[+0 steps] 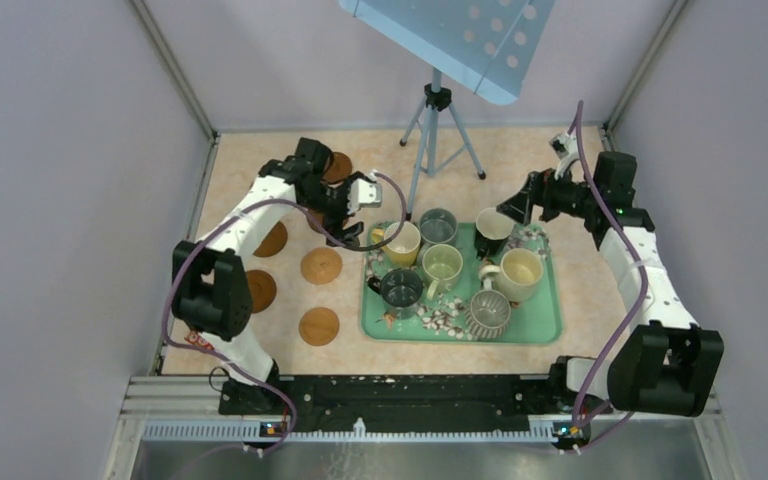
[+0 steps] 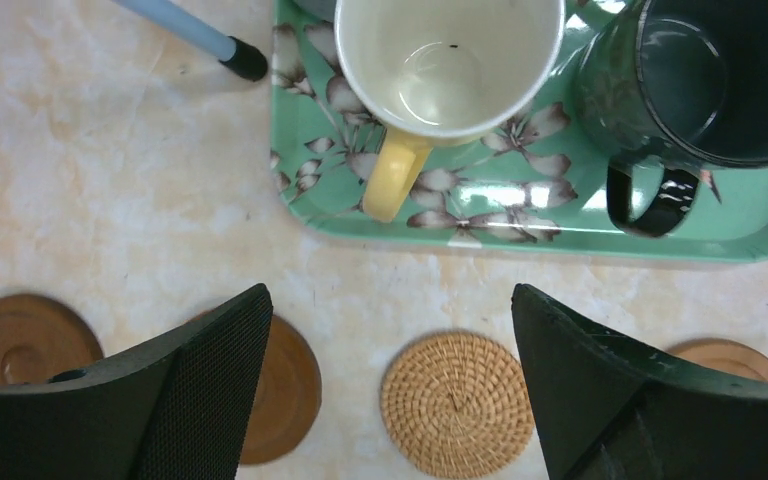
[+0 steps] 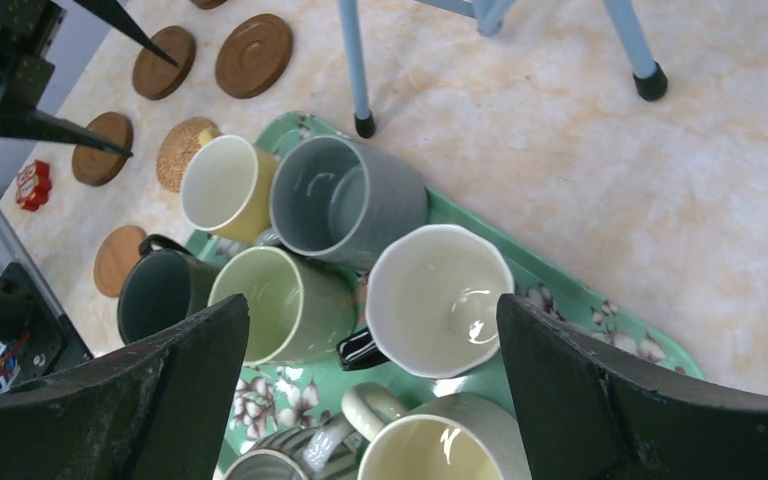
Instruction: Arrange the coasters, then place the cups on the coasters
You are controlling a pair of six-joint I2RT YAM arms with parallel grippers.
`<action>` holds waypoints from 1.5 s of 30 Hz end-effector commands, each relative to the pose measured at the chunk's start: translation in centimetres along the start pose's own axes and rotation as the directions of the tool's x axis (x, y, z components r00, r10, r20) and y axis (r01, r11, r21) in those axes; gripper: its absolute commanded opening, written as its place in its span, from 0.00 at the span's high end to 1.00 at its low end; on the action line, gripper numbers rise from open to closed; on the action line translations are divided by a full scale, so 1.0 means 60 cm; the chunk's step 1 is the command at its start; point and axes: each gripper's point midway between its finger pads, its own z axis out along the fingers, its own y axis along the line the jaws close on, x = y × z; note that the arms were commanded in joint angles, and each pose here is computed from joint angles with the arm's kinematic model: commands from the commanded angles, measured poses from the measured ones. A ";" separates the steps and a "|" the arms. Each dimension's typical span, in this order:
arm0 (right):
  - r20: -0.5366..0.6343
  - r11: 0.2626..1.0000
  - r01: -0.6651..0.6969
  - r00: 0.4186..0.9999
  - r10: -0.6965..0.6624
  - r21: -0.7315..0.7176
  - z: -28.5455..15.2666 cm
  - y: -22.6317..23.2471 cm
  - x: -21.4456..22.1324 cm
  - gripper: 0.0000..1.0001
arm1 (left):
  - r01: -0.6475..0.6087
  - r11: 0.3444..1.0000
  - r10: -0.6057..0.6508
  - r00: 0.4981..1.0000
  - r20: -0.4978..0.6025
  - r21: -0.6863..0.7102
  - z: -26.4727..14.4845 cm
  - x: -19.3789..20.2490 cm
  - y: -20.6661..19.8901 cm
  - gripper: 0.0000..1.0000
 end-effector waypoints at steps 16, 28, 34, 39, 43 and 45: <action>0.037 0.938 -0.159 0.987 0.155 0.309 -0.002 -0.101 -0.005 0.06 | -0.179 0.978 0.177 0.984 0.032 0.110 0.152 0.006 0.008 0.21; -0.008 0.970 -0.100 0.995 0.104 0.222 0.002 -0.078 0.001 0.05 | -0.141 0.982 0.137 0.990 0.039 0.129 0.166 0.012 -0.027 0.49; -0.005 0.973 -0.090 0.996 0.093 0.213 0.001 -0.075 -0.001 0.05 | -0.123 0.987 0.115 0.990 0.080 0.103 0.155 0.005 -0.049 0.64; -0.005 0.973 -0.087 0.996 0.090 0.214 0.001 -0.075 -0.001 0.05 | -0.079 0.994 0.073 0.995 0.068 0.077 0.145 0.001 -0.045 0.75; -0.005 0.973 -0.082 0.996 0.085 0.216 0.000 -0.075 -0.001 0.05 | -0.040 0.997 0.036 0.997 0.063 0.063 0.136 -0.003 -0.044 0.85; -0.004 0.973 -0.080 0.997 0.083 0.217 -0.001 -0.074 -0.002 0.05 | -0.020 0.998 0.015 0.997 0.077 0.062 0.130 -0.008 -0.047 0.92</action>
